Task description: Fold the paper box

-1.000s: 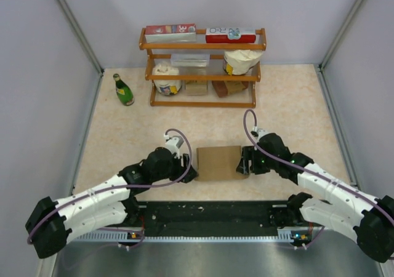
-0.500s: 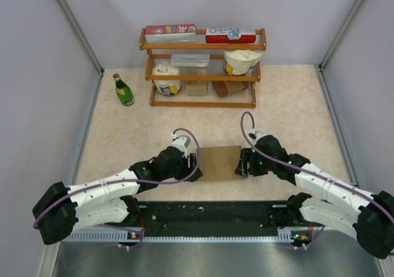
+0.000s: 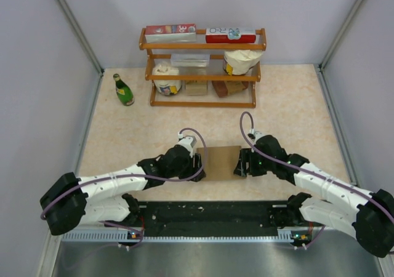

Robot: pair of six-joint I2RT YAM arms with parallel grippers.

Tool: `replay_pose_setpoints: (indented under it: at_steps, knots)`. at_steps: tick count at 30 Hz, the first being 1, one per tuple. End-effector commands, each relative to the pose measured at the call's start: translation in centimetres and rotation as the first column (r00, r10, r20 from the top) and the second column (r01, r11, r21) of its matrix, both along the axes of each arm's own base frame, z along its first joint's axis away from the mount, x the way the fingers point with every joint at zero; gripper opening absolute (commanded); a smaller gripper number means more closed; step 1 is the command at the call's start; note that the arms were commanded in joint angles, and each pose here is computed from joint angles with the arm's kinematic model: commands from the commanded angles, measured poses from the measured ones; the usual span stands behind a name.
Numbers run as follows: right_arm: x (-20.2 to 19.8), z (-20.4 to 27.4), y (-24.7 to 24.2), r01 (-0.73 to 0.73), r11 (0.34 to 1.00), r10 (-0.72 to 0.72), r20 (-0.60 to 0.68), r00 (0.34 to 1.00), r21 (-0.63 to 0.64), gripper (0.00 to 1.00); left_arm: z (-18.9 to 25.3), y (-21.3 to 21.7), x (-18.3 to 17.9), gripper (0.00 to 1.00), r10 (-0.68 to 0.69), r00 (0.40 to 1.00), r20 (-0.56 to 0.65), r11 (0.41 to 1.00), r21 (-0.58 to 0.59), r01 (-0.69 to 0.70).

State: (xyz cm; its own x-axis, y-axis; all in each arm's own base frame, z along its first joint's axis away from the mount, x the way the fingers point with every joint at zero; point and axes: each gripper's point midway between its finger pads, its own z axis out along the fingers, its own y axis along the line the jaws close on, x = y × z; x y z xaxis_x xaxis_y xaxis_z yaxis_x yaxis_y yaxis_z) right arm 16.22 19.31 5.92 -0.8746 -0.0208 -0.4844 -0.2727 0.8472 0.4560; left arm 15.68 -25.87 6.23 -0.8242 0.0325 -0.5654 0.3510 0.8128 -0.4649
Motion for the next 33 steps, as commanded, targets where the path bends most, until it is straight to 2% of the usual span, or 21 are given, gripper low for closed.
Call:
replay_pose_setpoints:
  at_steps: [1,6,15,22,33]
  knots:
    - [0.1,0.7,1.1,-0.024,0.999,0.024,0.015,1.0,0.047,0.65,2.6,-2.3,1.0,0.61,-0.017,0.999,0.045,0.997,-0.069,0.02]
    - [0.0,0.7,1.3,-0.025,0.998,0.025,0.003,1.0,0.057,0.64,2.8,-3.1,0.9,0.61,-0.033,0.998,0.044,0.996,-0.081,0.037]
    - [-0.1,0.3,1.4,-0.02,0.998,0.021,-0.013,1.0,0.058,0.54,2.2,-3.0,0.6,0.6,-0.035,0.999,0.033,0.996,-0.076,0.037]
    - [-0.1,0.1,1.3,-0.019,0.999,0.02,-0.019,1.0,0.049,0.49,2.3,-2.9,0.6,0.59,-0.029,0.999,0.034,0.996,-0.081,0.032]
    - [0.1,-0.3,0.9,0.005,1.0,-0.004,-0.011,1.0,0.03,0.46,1.5,-2.6,0.4,0.46,-0.029,0.999,0.03,0.997,-0.069,0.031]
